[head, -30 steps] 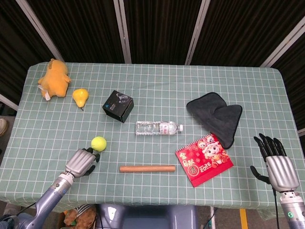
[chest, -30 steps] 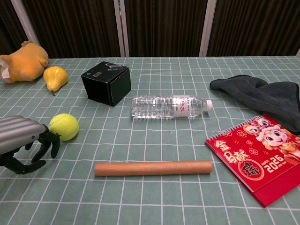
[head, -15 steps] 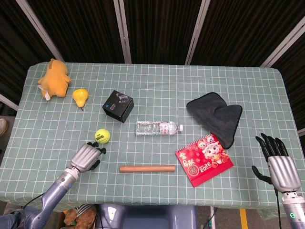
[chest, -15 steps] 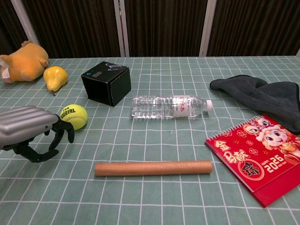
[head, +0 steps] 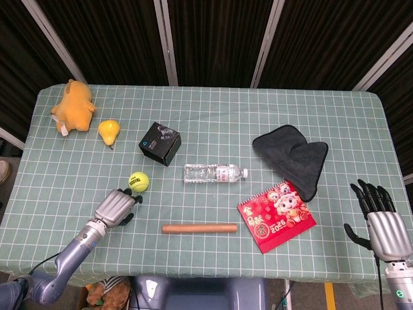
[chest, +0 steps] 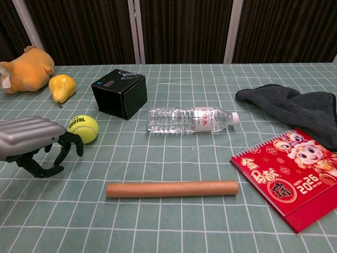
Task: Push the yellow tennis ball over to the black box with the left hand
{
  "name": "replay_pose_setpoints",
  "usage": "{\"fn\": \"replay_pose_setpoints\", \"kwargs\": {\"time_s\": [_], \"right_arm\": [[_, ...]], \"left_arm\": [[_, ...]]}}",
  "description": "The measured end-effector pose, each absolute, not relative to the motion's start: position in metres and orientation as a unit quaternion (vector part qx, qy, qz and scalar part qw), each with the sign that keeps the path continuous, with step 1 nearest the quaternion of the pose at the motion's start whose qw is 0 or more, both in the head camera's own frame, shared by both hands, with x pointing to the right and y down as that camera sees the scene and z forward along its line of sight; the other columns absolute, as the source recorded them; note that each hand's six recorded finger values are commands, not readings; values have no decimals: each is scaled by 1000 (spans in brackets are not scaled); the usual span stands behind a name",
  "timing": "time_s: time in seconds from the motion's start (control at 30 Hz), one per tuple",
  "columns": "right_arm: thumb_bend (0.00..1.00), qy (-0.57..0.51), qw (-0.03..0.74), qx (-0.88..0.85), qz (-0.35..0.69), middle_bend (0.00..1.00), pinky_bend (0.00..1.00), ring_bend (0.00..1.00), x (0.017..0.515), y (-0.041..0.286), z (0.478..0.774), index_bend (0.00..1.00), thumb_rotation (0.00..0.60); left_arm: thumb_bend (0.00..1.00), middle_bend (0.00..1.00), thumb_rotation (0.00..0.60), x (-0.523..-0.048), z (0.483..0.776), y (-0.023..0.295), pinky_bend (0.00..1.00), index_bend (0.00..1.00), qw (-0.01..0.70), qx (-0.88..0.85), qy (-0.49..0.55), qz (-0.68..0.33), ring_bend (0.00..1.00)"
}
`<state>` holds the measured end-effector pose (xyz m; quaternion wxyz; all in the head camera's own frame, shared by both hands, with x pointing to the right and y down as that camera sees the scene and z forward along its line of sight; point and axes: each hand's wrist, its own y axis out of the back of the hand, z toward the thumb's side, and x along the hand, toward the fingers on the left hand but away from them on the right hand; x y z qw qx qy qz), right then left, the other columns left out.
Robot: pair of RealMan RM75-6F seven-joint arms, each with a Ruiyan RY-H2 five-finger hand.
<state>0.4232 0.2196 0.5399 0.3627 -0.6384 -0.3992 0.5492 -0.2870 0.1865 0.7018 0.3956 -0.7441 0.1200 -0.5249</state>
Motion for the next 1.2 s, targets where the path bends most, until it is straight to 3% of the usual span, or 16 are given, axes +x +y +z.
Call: {"fn": "replay_pose_setpoints", "kwargs": {"time_s": [0.3,0.93,1.2], "right_arm": [[356,-405,366,-637,545,0,0,0,423,218,539,0,600],[356,-405,364,-632,551,0,0,0,425,213,542,0,600],[356,-407,365,-629,552,0,0,0,426,212,542,0,600]], "left_arm": [[385,545,600,-295,709,172,438,350,394,-735,120,-539,350],[383,378,600,-277,729,132,347,280,394,-736,127,-535,267],[383,359,600,-274,736,111,199,252,375,-743,138,-537,239]]}}
